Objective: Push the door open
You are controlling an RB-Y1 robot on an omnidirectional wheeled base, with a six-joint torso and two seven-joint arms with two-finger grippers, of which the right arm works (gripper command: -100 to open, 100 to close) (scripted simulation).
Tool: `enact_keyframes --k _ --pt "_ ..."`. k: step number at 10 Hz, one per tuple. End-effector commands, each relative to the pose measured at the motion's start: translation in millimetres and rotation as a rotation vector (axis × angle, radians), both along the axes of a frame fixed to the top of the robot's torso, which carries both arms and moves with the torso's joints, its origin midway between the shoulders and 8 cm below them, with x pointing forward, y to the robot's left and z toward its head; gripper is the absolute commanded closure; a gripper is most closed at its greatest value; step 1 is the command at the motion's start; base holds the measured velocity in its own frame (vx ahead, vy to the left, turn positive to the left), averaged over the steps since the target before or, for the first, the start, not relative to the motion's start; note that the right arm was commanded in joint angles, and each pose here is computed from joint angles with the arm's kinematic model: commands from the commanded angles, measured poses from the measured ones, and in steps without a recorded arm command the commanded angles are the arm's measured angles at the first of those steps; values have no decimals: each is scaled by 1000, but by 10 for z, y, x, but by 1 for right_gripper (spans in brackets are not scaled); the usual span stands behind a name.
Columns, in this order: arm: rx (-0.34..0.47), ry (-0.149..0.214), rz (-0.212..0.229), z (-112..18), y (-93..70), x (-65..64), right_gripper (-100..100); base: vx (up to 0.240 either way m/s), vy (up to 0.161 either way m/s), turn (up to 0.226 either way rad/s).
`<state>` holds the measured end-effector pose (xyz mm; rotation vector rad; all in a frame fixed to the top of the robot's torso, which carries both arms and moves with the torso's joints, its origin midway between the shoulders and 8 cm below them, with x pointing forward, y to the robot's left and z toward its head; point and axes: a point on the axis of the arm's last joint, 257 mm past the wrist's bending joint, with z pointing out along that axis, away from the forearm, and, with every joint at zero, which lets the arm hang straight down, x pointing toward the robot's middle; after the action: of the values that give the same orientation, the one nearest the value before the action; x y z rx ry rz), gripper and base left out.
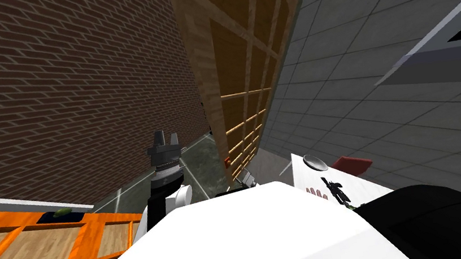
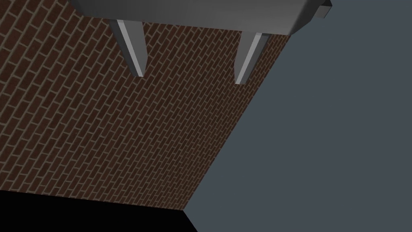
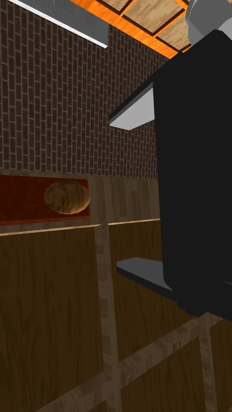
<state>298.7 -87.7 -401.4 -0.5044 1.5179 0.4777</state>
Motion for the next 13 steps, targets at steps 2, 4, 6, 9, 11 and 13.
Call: enact_keyframes --k 2,4,6,9,11,13 --pt "-16 3 -3 -21 -51 45 -100 -18 41 13" --pt "-20 3 -5 -22 -61 81 -100 140 99 17" --pt "-18 2 -12 -9 -43 146 -100 160 101 28" --pt "-9 0 -18 23 3 204 -100 119 104 17" --pt "-9 0 -18 23 3 204 100 -17 -17 -2" --pt "-9 0 -18 23 3 204 100 -19 -19 1"
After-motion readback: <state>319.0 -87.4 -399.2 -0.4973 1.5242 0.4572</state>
